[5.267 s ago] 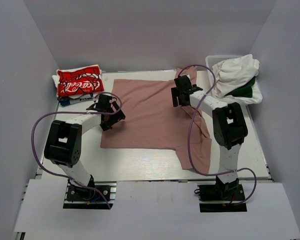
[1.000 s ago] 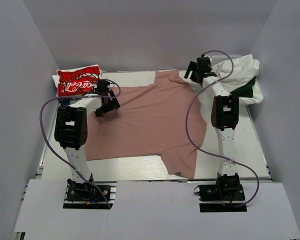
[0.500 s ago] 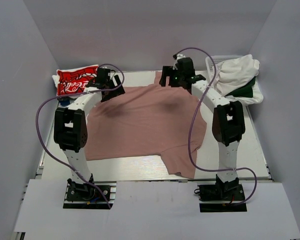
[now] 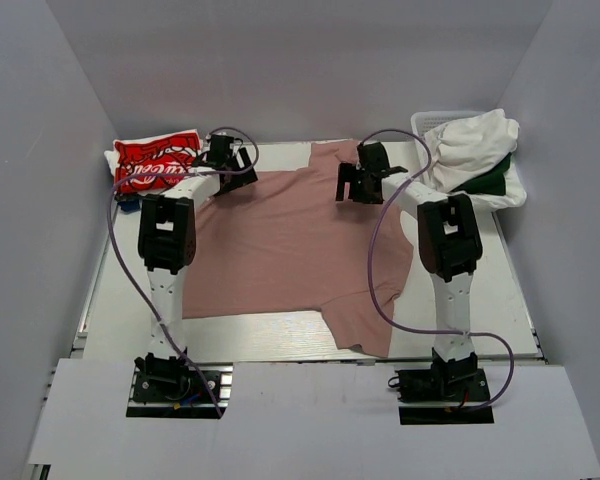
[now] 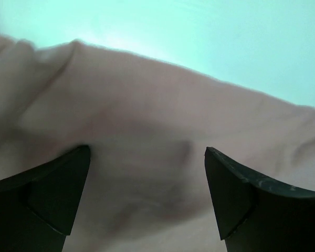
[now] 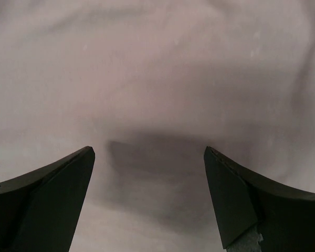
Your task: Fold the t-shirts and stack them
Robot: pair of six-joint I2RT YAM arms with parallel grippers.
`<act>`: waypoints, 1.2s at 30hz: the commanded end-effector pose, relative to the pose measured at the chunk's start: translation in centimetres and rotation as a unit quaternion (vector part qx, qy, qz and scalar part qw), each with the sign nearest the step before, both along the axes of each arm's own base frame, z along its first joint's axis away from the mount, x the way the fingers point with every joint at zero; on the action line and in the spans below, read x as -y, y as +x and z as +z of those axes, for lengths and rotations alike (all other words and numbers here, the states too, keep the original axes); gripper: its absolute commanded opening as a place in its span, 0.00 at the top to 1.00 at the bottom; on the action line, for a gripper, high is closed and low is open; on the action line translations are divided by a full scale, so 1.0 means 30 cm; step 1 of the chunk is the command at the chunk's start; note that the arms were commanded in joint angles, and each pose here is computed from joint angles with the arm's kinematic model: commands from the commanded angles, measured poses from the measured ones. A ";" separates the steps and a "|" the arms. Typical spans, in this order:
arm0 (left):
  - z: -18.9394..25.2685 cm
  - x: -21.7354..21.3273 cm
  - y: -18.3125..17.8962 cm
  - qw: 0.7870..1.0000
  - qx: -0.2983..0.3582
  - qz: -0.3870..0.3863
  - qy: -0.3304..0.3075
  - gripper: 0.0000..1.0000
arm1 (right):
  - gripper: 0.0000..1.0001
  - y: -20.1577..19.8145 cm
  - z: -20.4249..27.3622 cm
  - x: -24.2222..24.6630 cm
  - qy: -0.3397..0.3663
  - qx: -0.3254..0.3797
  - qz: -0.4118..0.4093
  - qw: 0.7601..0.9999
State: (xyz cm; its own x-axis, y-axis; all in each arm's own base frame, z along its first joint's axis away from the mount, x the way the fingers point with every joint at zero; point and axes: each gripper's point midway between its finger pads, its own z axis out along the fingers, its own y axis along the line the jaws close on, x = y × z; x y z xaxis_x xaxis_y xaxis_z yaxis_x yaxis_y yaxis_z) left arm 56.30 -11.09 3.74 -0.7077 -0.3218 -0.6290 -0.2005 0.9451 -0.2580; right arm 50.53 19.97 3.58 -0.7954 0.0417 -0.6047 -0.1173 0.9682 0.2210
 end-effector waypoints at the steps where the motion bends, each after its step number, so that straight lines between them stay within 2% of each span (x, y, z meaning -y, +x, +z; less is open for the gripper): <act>1: 0.019 0.009 0.099 1.000 0.027 0.010 -0.005 0.00 | 0.10 0.042 -0.020 0.050 -0.004 -0.013 -0.038 0.999; 2: 0.023 0.023 0.123 0.999 0.030 0.004 -0.012 0.00 | 0.10 0.024 -0.081 0.070 -0.012 -0.039 -0.045 0.998; 6: -0.068 0.053 0.149 1.000 0.009 -0.003 -0.029 0.00 | 0.10 0.019 -0.154 0.183 -0.021 -0.082 -0.100 0.991; 13: -0.032 0.055 0.213 0.998 0.043 0.021 -0.041 0.00 | 0.10 0.135 -0.157 0.288 -0.016 -0.064 -0.121 0.990; 14: -0.019 0.052 0.223 0.997 0.048 0.030 -0.044 0.00 | 0.10 0.205 -0.091 0.290 -0.014 -0.034 -0.119 0.992; 16: 0.000 0.054 0.233 0.997 0.055 0.030 -0.046 0.00 | 0.10 0.202 -0.132 0.304 -0.029 -0.057 -0.115 0.991; 17: 0.022 0.077 0.243 0.996 0.062 0.017 -0.060 0.00 | 0.10 0.265 -0.059 0.309 -0.033 -0.025 -0.110 0.993; 20: 0.101 0.126 0.265 0.992 0.086 -0.013 -0.090 0.00 | 0.10 0.283 -0.011 0.286 -0.043 -0.009 -0.061 0.997; 23: 0.261 0.185 0.274 0.987 0.121 -0.052 -0.092 0.00 | 0.10 0.258 0.158 0.202 -0.037 0.038 -0.004 0.999; 24: 0.365 0.184 0.279 0.984 0.144 -0.058 -0.089 0.00 | 0.10 0.230 0.301 0.168 -0.040 0.080 0.018 0.996; 26: 0.444 0.203 0.225 0.984 0.139 -0.076 -0.082 0.00 | 0.10 0.196 0.374 0.108 -0.050 0.113 0.048 0.991; 27: 0.429 0.211 0.173 0.987 0.119 -0.079 -0.080 0.00 | 0.10 0.118 0.448 0.085 -0.057 0.129 0.061 0.988; 28: 0.557 0.183 0.121 0.985 0.138 -0.069 -0.074 0.00 | 0.10 0.101 0.493 0.036 -0.051 0.154 0.071 0.984; 29: 0.461 0.155 0.029 0.992 0.088 -0.058 -0.065 0.00 | 0.10 0.071 0.509 0.017 -0.052 0.160 0.075 0.983; 30: 0.463 0.131 -0.031 0.994 0.079 -0.045 -0.062 0.00 | 0.10 -0.034 0.453 -0.007 -0.046 0.135 0.077 0.987; 31: 0.608 0.084 -0.116 0.992 0.112 -0.021 -0.059 0.00 | 0.10 -0.051 0.558 -0.018 -0.026 0.178 0.068 0.981; 32: 0.455 0.049 -0.246 0.997 0.053 0.009 -0.060 0.00 | 0.10 -0.122 0.544 -0.001 -0.023 0.172 0.062 0.983; 33: 0.440 0.021 -0.328 0.997 0.043 0.026 -0.060 0.00 | 0.10 -0.186 0.467 -0.012 -0.003 0.147 0.046 0.988; 34: 0.428 -0.035 -0.394 0.996 0.043 0.058 -0.057 0.00 | 0.10 -0.206 0.473 -0.012 0.008 0.154 0.036 0.987; 35: 0.287 -0.076 -0.547 0.993 -0.010 0.101 -0.059 0.00 | 0.10 -0.290 0.504 0.019 0.027 0.160 0.019 0.987; 36: 0.366 -0.114 -0.627 0.990 0.021 0.126 -0.066 0.00 | 0.10 -0.340 0.431 0.044 0.024 0.144 0.006 0.989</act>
State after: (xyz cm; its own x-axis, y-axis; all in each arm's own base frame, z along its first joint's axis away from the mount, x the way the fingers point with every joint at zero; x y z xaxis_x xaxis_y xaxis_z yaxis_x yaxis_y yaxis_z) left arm 43.98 -11.75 15.73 -0.6415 -0.4346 -0.6321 -0.2077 0.8917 -0.4022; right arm 41.92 21.86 19.56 -0.5588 -0.0556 -0.8275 -0.3386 0.9261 0.1664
